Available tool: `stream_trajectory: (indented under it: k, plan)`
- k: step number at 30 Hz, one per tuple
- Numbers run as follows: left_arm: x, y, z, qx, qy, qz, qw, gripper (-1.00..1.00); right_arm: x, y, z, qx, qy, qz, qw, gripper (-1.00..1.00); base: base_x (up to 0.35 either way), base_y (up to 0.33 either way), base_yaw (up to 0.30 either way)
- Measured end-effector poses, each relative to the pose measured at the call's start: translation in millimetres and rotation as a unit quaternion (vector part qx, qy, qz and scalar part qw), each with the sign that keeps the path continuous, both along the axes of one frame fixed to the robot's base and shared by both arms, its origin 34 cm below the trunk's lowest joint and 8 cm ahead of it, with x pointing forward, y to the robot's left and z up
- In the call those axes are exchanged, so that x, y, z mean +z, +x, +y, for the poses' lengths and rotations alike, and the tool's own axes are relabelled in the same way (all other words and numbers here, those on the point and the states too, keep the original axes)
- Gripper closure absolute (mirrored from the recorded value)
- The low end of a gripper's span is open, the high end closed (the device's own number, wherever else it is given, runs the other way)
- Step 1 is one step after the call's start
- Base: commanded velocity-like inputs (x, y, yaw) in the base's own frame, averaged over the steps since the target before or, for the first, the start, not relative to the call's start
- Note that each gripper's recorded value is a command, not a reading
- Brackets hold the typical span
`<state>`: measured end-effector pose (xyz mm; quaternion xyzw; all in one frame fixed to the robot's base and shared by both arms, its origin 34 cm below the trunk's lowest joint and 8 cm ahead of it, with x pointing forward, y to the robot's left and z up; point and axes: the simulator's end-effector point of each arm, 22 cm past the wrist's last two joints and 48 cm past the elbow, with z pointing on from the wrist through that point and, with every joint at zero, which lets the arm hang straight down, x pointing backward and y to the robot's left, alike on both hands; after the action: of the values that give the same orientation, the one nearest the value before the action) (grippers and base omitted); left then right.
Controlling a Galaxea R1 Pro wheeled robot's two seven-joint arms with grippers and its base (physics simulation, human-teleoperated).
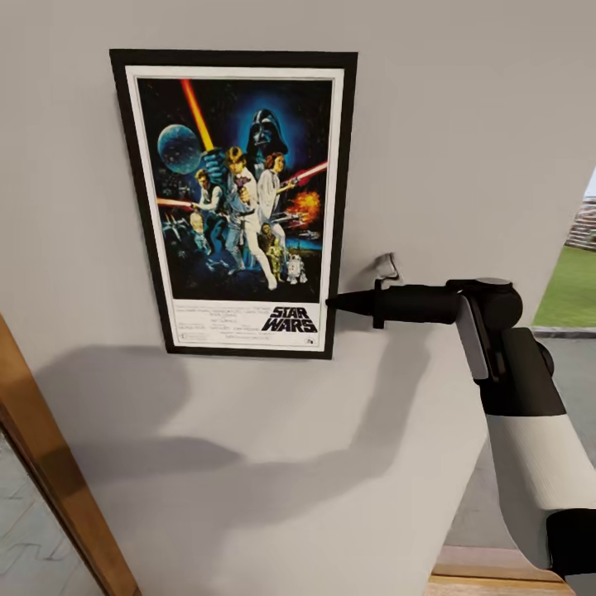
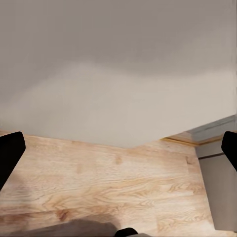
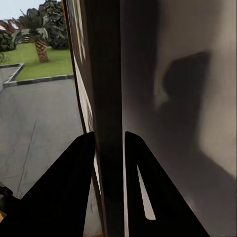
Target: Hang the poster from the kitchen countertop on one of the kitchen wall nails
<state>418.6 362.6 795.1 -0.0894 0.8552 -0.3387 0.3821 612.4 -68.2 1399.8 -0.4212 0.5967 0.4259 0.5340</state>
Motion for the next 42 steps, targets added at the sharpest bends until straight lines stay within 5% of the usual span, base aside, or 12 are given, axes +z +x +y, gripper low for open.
stream_trajectory:
  k: [42]
  plan:
    - [-0.3, 0.4, 0.2, 0.000, 0.000, 0.000, 1.0000, -1.00, -5.8, 9.8, -3.1, -0.014, -0.005, 0.005, 0.9999, 1.00, -0.022, 0.010, 0.000]
